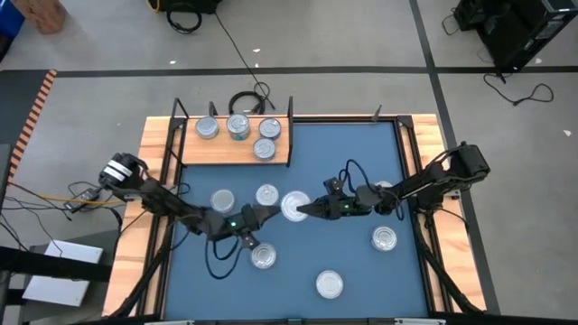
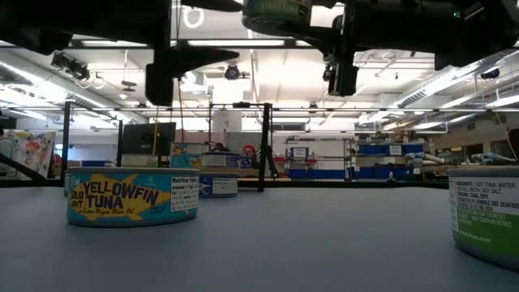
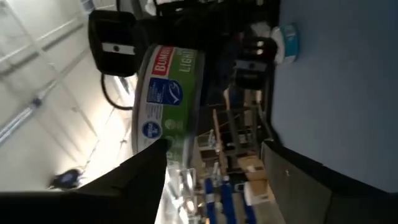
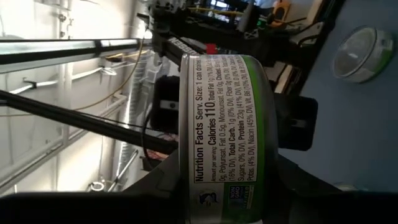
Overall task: Stack canned seafood by type on shelf
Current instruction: Put the green tuna can on the shelf
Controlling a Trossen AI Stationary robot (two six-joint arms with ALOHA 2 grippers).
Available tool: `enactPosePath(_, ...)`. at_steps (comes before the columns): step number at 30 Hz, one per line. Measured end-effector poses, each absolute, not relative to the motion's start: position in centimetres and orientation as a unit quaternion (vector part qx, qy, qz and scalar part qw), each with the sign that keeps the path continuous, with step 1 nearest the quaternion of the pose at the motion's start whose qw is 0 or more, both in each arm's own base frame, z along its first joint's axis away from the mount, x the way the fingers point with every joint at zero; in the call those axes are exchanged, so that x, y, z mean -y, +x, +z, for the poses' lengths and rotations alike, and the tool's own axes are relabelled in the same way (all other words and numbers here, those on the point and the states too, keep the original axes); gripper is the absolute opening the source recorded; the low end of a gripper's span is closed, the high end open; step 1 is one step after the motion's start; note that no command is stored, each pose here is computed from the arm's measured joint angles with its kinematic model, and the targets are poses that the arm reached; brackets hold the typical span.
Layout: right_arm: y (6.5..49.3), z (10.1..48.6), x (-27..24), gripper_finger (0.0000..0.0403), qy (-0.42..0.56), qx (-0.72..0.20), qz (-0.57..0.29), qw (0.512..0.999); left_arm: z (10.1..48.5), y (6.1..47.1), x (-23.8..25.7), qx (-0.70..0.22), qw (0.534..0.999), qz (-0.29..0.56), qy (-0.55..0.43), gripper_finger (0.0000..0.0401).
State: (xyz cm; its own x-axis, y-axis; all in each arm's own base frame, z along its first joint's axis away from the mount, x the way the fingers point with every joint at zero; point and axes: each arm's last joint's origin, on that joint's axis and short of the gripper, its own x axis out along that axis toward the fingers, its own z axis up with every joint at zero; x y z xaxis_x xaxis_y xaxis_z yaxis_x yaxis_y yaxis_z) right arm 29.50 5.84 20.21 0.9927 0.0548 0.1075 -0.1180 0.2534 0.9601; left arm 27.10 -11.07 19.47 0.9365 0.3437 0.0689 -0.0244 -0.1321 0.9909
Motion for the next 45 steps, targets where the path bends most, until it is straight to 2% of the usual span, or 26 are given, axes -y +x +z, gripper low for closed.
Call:
enactPosePath(9,29.5,20.3,-6.0,0.0136,0.613,0.025,0.056,0.788,20.1,27.4,11.5,-0.083,0.618,0.181,0.76,0.0265)
enactPosePath(20,29.6,20.1,-6.0,0.0136,0.613,0.016,0.048,0.788,19.9,27.4,12.0,-0.056,0.606,0.15,0.779,0.0265)
enactPosePath(37,30.3,20.6,-6.3,0.0136,0.615,0.0,0.051,0.787,19.9,27.9,11.0,-0.052,0.599,0.15,0.785,0.0264)
enactPosePath(45,30.3,20.6,-6.3,0.0136,0.614,-0.003,0.049,0.788,19.6,28.0,11.1,-0.053,0.592,0.132,0.793,0.0227)
